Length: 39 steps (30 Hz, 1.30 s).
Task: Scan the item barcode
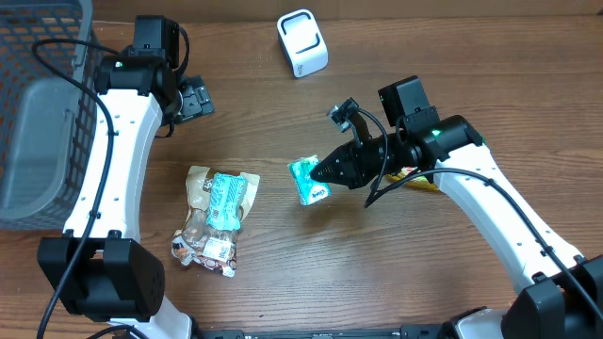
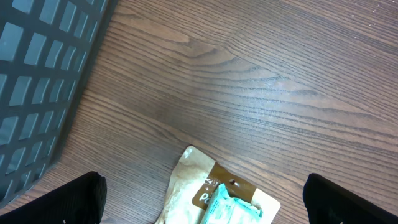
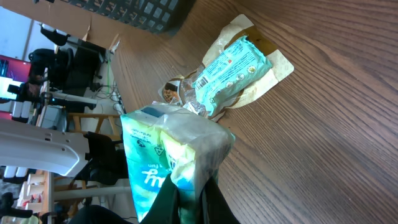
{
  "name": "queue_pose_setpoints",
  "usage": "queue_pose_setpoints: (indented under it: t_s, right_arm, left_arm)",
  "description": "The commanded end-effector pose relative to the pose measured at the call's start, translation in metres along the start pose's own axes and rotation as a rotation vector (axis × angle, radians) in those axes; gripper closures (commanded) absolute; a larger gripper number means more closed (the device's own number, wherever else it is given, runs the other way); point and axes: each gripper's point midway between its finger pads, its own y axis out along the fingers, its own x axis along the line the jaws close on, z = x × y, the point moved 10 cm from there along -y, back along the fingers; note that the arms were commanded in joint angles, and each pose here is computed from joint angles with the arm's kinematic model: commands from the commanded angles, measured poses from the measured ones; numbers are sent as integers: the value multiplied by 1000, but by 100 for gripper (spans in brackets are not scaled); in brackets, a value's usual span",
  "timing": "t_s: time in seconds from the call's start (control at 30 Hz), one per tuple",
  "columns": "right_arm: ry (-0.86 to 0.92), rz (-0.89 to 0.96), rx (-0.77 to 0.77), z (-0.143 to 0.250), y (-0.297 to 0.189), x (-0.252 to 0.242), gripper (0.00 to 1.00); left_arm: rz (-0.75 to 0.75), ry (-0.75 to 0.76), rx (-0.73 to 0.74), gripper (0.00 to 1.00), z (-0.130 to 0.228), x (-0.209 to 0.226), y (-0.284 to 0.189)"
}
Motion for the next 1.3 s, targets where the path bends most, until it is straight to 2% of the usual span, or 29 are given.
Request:
queue_pose_setpoints:
  t_s: [0.0,0.17,0.47,0.73,1.27]
  right_arm:
    - [-23,-3,-14,-1,-4,5,96]
    - [-23,-31,-16,-1,-4,7,96]
    - [-33,-452,-163,-11,-47,11,96]
    - [-29,-530,-252,-12,-76,0,96]
    - [-30,-549,-254,-11,-77,1,96]
  left_arm:
    - [11,9,-17,0,-2,1,-7]
    - [12,9,-17,0,-2,1,-7]
    - [12,9,-17,0,-2,1,-7]
    - [12,9,-17,1,-2,1,-7]
    - [12,9,-17,0,-2,1,-7]
